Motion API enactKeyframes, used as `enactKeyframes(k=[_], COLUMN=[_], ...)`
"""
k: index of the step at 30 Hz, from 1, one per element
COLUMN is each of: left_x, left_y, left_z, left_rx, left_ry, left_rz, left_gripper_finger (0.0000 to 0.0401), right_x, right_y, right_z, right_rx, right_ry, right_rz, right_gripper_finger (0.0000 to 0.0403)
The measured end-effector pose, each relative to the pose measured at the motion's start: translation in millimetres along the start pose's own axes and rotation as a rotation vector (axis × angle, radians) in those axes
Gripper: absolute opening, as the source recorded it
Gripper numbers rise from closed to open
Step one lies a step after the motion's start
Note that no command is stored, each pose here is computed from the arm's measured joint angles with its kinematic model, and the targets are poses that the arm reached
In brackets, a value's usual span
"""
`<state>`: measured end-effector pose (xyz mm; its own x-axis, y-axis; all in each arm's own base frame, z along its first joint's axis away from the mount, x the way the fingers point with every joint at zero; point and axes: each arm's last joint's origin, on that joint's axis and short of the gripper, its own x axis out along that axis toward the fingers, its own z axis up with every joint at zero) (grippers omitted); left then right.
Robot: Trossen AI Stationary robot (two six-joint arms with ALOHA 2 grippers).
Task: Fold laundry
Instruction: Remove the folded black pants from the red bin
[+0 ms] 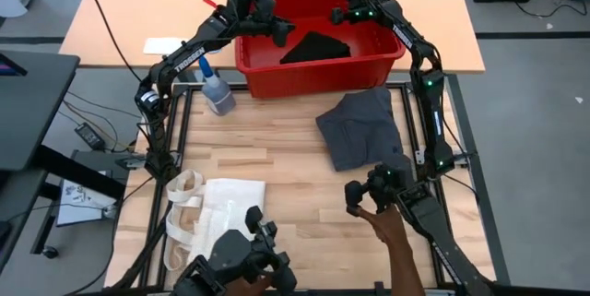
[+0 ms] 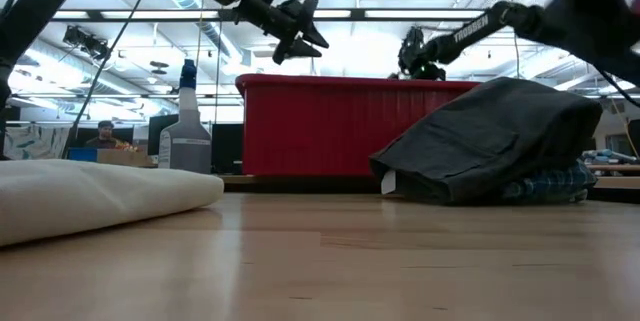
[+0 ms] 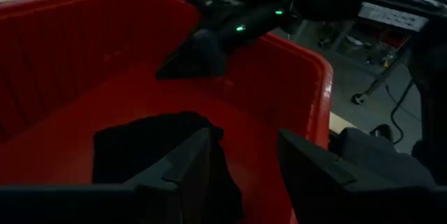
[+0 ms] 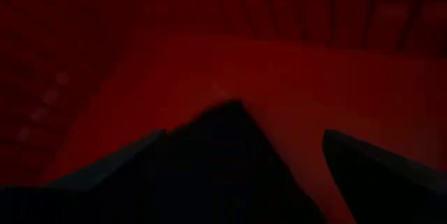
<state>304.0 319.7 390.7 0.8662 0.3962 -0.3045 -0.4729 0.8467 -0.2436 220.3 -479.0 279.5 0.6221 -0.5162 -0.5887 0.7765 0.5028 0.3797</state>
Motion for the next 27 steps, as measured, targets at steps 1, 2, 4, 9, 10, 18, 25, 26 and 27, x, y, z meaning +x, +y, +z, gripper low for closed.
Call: enactKeyframes(k=[1,2,4,9,10,18,25,26,27], left_x=[2.0,4.0,8.9,27.3,30.4,37.2,36.6,36.6,36.6], left_y=[-1.9,-3.5,-3.3,3.5,5.0,7.9,8.9,9.0,9.0], left_z=[-1.4,-2.4,-7.4,-25.5,-28.9,-41.1,-40.9,-40.9,-40.9], left_rx=[0.011,0.017,0.009,-0.052,-0.067,-0.105,-0.114,-0.117,-0.121], left_ry=[0.007,0.011,0.037,0.122,0.137,0.210,0.209,0.210,0.210], left_rz=[-0.005,-0.010,-0.019,-0.125,-0.137,-0.146,-0.142,-0.142,-0.141], left_gripper_finger=[0.0171,0.0171,0.0171,0.0171,0.0171,0.0171,0.0171,0.0171,0.0171], right_x=[4.6,10.0,19.8,41.1,44.4,62.5,76.9,77.5,77.6], right_y=[-5.4,-11.0,-20.0,-34.0,-35.9,-39.9,-29.7,-27.9,-26.8], right_z=[-3.6,-7.8,-15.2,-31.1,-34.0,-48.9,-68.7,-69.7,-70.6], right_rx=[0.005,0.009,0.021,0.071,0.076,0.062,0.008,0.000,-0.003], right_ry=[0.021,0.041,0.074,0.135,0.147,0.197,0.311,0.317,0.325], right_rz=[0.003,0.003,-0.002,0.030,0.029,0.029,0.111,0.111,0.114], right_gripper_finger=[0.0387,0.0388,0.0391,0.0399,0.0399,0.0398,0.0397,0.0396,0.0394])
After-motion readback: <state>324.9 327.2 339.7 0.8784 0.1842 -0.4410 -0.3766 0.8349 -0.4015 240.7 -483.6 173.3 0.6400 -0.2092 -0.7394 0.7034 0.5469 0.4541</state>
